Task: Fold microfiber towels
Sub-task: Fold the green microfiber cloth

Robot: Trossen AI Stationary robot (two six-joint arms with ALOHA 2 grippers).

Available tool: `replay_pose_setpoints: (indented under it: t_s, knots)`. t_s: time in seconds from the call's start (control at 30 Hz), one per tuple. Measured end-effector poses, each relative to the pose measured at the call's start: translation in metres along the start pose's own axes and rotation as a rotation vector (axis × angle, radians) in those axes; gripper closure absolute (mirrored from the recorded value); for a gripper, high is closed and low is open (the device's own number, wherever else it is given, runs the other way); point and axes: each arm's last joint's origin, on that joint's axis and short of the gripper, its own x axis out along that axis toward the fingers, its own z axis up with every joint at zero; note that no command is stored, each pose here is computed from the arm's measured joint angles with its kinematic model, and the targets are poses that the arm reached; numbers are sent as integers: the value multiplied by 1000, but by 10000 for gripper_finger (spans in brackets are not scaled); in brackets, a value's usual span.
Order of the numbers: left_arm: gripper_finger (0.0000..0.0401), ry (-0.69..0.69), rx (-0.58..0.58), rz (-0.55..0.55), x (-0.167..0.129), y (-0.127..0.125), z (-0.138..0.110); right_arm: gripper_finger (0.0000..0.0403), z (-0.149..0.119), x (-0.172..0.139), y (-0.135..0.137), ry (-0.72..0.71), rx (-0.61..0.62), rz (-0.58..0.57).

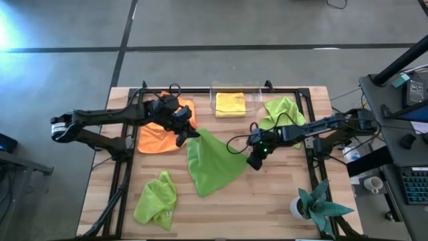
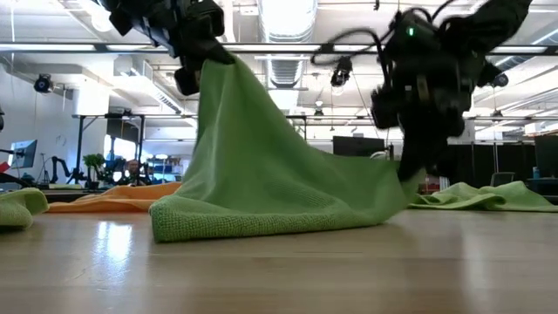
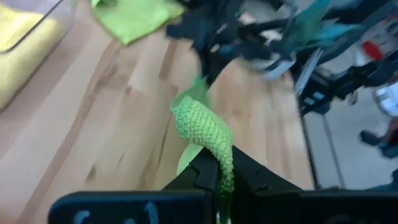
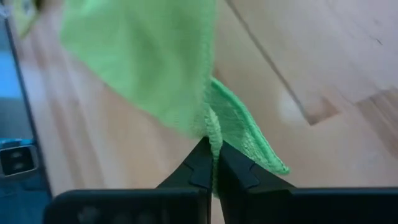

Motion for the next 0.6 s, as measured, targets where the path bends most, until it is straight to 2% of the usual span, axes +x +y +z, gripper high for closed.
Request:
replay_pose_setpoints:
  t_s: [0.3,0.6]
  knots:
    - [401,59,23,19,-16,-10,9,394,13,-49,45,35,-26,-103]
    - [401,112,18,27,-52,-31,18,394,33,-112,92,-52,-42,-178]
